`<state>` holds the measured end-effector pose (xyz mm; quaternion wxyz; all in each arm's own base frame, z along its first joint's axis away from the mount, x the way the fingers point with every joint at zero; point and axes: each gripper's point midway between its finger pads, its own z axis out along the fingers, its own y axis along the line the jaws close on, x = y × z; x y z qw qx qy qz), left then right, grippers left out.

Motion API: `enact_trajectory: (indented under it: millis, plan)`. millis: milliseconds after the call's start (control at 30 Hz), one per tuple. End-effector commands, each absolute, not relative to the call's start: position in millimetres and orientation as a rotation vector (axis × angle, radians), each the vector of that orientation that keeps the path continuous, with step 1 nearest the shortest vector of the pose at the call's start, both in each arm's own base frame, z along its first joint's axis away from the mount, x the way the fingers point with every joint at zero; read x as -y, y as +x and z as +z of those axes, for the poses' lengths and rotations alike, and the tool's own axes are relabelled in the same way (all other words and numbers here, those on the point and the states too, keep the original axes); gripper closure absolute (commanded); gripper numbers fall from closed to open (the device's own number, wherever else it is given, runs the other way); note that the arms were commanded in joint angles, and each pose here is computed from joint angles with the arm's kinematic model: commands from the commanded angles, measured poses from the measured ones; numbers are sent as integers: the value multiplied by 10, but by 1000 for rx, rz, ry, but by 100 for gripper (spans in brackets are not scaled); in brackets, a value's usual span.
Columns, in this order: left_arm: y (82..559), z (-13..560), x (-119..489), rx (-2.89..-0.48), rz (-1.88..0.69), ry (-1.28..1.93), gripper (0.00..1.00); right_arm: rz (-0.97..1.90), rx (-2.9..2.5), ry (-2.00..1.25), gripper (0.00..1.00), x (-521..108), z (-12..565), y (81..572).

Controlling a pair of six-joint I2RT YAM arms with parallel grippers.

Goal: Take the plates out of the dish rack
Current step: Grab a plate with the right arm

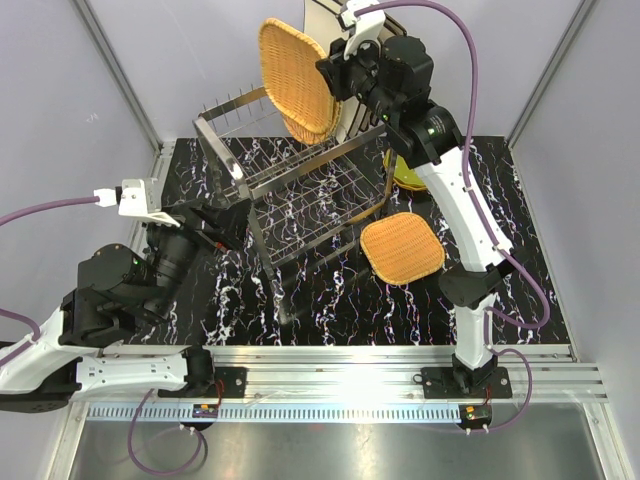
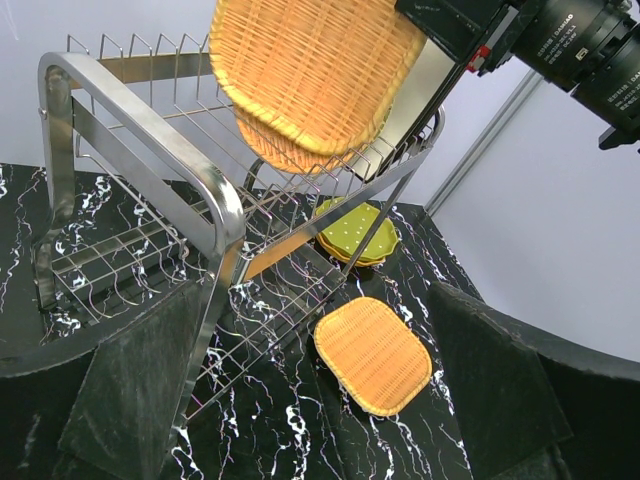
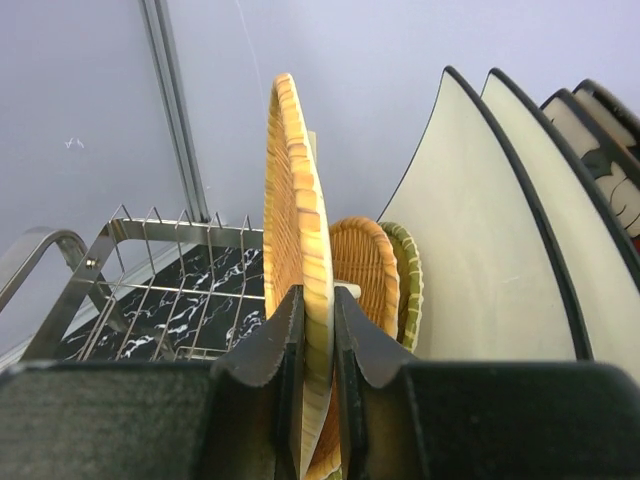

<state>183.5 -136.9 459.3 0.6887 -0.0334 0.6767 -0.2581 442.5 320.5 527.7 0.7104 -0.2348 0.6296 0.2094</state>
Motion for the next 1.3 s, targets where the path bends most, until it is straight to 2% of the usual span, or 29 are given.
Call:
enact_trajectory:
  millis: [0,1267]
  plan:
    - [1844,4693,1327,-1485,-607,-127,1,441,-1124,-438,100,-2921,6198,4136]
    - [1838,4759,1367,-1460,-636,-124,1,565,-860,-445,100,-2624,7072,3302]
